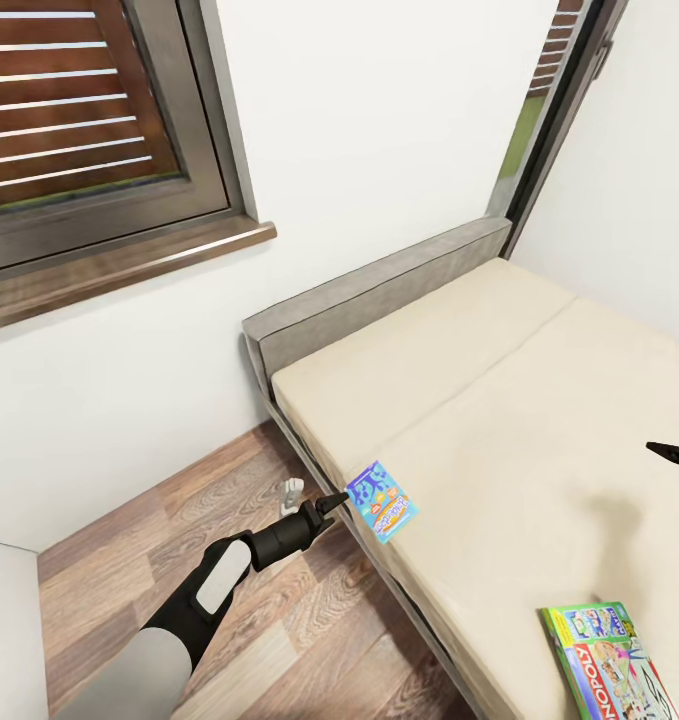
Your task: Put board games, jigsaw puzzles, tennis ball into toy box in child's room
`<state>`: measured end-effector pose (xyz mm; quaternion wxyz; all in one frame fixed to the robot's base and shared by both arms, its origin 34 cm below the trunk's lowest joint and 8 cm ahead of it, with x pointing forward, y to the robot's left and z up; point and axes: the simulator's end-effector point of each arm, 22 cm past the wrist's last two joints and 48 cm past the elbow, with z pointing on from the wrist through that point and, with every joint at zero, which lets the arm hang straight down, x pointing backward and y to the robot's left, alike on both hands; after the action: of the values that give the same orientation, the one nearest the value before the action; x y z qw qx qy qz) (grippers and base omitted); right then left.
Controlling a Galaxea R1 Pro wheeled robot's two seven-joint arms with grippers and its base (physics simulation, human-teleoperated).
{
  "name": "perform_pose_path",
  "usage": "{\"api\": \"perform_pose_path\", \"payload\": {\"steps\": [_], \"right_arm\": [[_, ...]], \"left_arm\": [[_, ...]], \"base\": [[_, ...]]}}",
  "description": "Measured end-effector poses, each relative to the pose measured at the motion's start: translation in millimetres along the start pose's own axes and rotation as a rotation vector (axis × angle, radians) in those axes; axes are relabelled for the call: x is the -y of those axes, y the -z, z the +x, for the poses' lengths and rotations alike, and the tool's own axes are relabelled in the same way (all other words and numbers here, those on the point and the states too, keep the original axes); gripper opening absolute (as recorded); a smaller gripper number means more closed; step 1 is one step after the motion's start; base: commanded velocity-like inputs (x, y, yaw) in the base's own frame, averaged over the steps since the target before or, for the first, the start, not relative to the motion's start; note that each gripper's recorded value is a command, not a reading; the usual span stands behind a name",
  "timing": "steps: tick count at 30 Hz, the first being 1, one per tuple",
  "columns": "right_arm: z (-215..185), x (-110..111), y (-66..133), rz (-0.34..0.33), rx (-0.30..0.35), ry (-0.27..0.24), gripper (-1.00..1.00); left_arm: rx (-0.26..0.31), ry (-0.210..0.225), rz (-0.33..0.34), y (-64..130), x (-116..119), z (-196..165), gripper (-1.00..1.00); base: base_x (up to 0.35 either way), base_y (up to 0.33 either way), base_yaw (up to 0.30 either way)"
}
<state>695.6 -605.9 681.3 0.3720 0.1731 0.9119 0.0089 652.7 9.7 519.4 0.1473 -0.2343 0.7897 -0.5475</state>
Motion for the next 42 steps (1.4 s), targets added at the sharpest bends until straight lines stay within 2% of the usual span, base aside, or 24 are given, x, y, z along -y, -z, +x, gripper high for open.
{"api": "perform_pose_path", "payload": {"steps": [19,42], "right_arm": [[-2.0,-1.8,0.8,-0.002,0.006,0.004,1.0],[-2.3,-1.9,0.9,-0.002,0.006,0.005,1.0]], "left_arm": [[0.0,-0.001,-0.001,0.4,-0.4,-0.3,1.0],[0.0,-0.001,0.0,0.5,-0.3,-0.5,1.0]], "base": [[0.0,0.0,-0.006],[0.0,0.0,-0.09]]}}
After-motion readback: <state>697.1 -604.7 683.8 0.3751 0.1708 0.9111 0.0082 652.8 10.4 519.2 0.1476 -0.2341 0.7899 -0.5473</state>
